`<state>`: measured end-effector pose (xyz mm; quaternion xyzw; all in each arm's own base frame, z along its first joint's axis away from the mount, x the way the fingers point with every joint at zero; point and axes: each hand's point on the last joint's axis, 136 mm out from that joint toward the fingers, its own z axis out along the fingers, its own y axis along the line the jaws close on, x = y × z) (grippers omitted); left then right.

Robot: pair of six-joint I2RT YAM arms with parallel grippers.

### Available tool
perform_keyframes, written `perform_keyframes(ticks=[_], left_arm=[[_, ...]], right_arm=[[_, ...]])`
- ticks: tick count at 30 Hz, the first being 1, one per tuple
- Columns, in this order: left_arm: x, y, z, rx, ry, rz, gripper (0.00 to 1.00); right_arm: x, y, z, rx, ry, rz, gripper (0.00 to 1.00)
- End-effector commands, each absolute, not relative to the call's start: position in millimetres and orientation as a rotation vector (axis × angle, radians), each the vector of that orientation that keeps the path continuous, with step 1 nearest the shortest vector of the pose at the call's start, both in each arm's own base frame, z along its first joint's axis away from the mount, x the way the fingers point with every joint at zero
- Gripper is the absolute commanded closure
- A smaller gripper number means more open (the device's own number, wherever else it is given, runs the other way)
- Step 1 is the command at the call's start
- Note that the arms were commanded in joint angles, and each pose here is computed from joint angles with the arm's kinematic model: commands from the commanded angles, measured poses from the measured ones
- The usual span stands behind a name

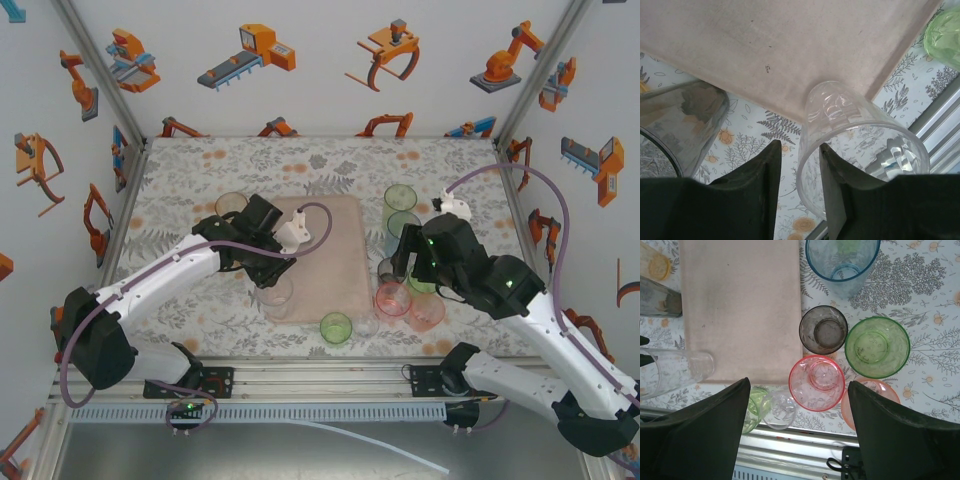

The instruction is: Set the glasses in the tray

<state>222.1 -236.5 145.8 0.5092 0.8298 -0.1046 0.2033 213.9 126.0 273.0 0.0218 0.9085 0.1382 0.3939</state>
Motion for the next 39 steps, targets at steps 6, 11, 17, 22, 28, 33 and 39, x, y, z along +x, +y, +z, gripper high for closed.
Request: perform_keyframes(ticks=[6, 11, 17, 22, 28, 33, 39], left_arm=[[222, -234, 156, 1.425, 2.297, -0.263, 0.52], [227, -232, 172, 1.429, 2.265, -0.222, 0.48], [227, -230, 194, 1.459, 2.22, -0.199, 0.46], [224, -228, 213, 1.466, 2.179, -0.2, 0.41], [230, -200, 249, 1.355, 2.159, -0.15, 0.36], [240, -145, 281, 1.103, 2.154, -0.098, 0.24], [234, -102, 273, 0.854, 2.228, -0.112, 0.2]], right_arm=[[218, 119, 273, 0.083, 2.288, 0.312, 0.28], [218, 113, 273, 0.1, 2.288, 0.282, 0.28], [217, 102, 270, 0.123, 2.3, 0.222, 0.28], [219, 95, 268, 0.143, 2.311, 0.184, 0.28], [232, 84, 265, 0.166, 2.322, 0.101, 0.27], [251, 78, 256, 0.184, 2.361, 0.064, 0.28], [275, 72, 244, 0.219, 2.386, 0.123, 0.35]])
